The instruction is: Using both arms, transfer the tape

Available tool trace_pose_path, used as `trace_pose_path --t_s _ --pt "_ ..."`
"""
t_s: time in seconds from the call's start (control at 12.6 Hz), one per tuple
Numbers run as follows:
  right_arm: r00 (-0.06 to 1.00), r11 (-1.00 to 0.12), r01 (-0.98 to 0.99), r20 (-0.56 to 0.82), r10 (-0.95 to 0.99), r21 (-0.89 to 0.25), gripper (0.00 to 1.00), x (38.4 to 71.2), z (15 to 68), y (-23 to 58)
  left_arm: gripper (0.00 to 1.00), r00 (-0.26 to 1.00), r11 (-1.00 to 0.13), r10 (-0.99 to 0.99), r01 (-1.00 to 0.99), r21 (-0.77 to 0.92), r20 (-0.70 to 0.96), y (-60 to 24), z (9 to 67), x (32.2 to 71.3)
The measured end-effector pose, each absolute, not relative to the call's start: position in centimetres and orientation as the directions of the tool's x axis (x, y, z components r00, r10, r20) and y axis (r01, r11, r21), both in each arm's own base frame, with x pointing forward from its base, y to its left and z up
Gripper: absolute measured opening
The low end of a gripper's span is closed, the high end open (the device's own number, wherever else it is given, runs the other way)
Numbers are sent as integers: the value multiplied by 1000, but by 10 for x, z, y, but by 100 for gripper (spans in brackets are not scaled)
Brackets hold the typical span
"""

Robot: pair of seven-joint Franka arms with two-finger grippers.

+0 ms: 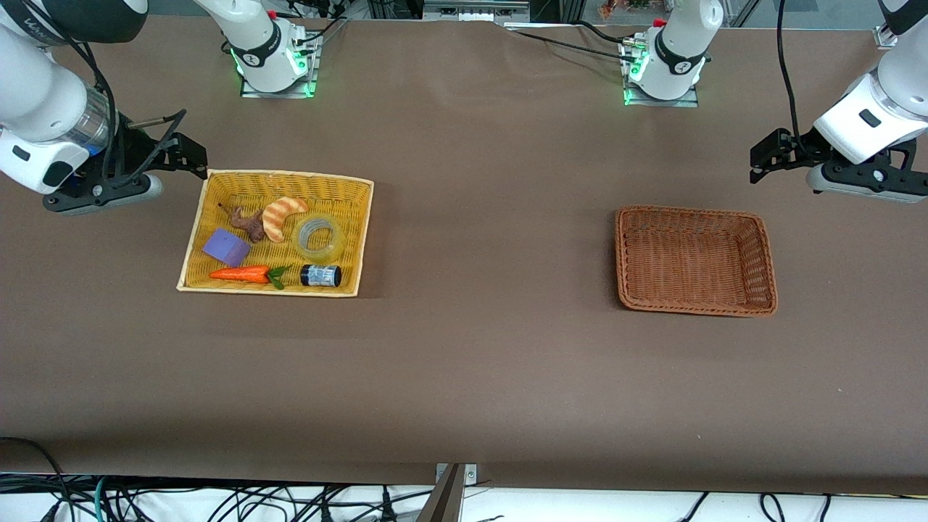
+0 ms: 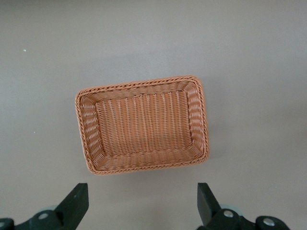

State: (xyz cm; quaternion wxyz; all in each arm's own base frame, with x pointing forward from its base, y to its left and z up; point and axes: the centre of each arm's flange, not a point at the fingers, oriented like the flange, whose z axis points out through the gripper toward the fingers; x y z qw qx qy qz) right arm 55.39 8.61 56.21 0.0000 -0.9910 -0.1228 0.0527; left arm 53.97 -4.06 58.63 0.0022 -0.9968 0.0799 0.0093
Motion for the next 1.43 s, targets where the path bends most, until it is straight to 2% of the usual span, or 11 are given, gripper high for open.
trace_pose_path --t_s 1.43 --pt "964 -969 246 -103 246 -13 100 554 564 86 100 985 -985 -170 -170 -3 -5 -46 593 543"
